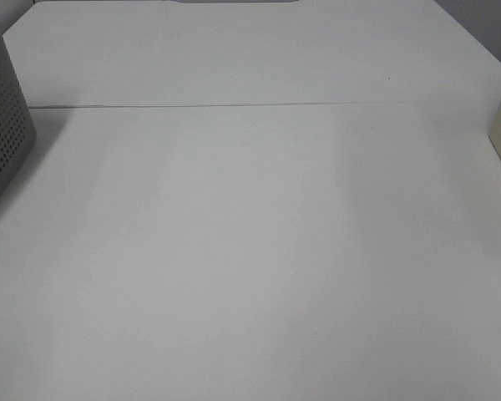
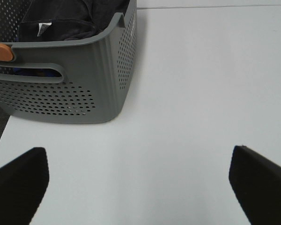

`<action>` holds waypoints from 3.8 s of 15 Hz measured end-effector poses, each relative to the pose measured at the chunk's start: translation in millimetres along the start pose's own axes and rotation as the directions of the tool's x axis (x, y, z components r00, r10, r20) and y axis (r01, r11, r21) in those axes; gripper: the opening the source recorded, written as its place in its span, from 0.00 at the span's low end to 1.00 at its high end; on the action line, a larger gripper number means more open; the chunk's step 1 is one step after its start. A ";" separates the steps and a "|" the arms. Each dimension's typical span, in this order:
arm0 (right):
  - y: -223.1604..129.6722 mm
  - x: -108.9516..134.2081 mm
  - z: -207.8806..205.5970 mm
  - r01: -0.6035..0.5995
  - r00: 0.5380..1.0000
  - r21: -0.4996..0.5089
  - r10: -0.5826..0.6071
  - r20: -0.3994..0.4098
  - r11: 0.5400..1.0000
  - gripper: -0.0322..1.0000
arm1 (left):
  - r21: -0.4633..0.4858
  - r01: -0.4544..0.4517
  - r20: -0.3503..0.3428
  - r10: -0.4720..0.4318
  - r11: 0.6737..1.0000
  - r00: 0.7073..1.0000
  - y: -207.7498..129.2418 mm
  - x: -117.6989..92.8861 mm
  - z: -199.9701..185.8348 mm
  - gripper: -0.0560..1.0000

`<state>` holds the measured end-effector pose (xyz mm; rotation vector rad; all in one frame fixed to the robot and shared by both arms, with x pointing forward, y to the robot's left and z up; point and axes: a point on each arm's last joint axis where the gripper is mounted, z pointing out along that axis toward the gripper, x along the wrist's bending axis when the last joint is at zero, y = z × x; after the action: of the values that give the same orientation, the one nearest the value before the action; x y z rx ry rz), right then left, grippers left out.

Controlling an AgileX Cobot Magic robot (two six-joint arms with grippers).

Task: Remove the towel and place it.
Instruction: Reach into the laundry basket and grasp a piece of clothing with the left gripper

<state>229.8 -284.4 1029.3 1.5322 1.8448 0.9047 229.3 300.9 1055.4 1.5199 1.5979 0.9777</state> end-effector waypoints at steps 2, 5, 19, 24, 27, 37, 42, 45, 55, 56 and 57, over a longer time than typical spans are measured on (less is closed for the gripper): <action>0.0 0.0 0.0 0.000 1.000 0.000 0.000 0.000 1.000 0.75 | 0.000 0.000 0.000 0.000 1.000 1.000 0.0 0.0 0.0 0.99; 0.0 0.0 0.0 0.000 1.000 0.000 0.000 0.000 1.000 0.75 | 0.000 0.000 0.000 0.000 1.000 1.000 0.0 0.0 0.0 0.99; 0.2 0.8 0.0 -0.003 1.000 -0.002 0.003 -0.009 1.000 0.76 | 0.000 0.005 0.000 -0.005 1.000 1.000 0.0 0.0 0.0 0.99; 0.0 0.0 0.0 -0.001 1.000 0.000 0.001 0.000 1.000 0.96 | 0.000 0.005 0.000 -0.005 1.000 1.000 0.0 0.0 0.0 0.99; -1.0 -5.5 -0.1 -0.023 0.998 0.009 0.022 0.060 1.000 0.97 | 0.000 0.005 0.000 -0.005 1.000 1.000 0.0 0.0 0.0 0.99; -0.9 -5.6 -0.1 -0.080 0.995 0.005 0.079 0.063 0.997 0.97 | 0.235 -0.376 0.031 0.380 0.896 0.925 79.1 6.1 4.3 0.99; -0.9 -5.6 -0.1 -0.080 0.995 0.005 0.079 0.063 0.997 0.97 | 0.401 -0.604 0.166 0.594 0.689 0.787 179.3 12.3 87.3 0.99; -0.9 -5.6 -0.1 -0.080 0.995 0.005 0.079 0.063 0.997 0.97 | 0.481 -0.665 0.234 0.647 0.572 0.726 223.6 23.0 169.1 0.99; -0.9 -5.6 -0.1 -0.081 0.995 0.005 0.080 0.063 0.997 0.97 | 0.717 -0.609 0.408 0.504 0.339 0.761 167.9 132.9 365.7 0.99; -0.9 -5.6 -0.1 -0.081 0.995 0.005 0.080 0.063 0.997 0.97 | 0.720 -0.609 0.410 0.504 0.333 0.760 165.5 136.2 377.7 0.99; -0.9 -5.6 -0.1 -0.081 0.995 0.005 0.080 0.063 0.997 0.97 | 0.718 -0.609 0.405 0.510 0.337 0.759 165.8 139.8 391.2 0.99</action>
<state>230.2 -290.1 1028.6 1.6311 1.7554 0.8774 645.0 463.0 1023.8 2.9033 1.5178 0.3750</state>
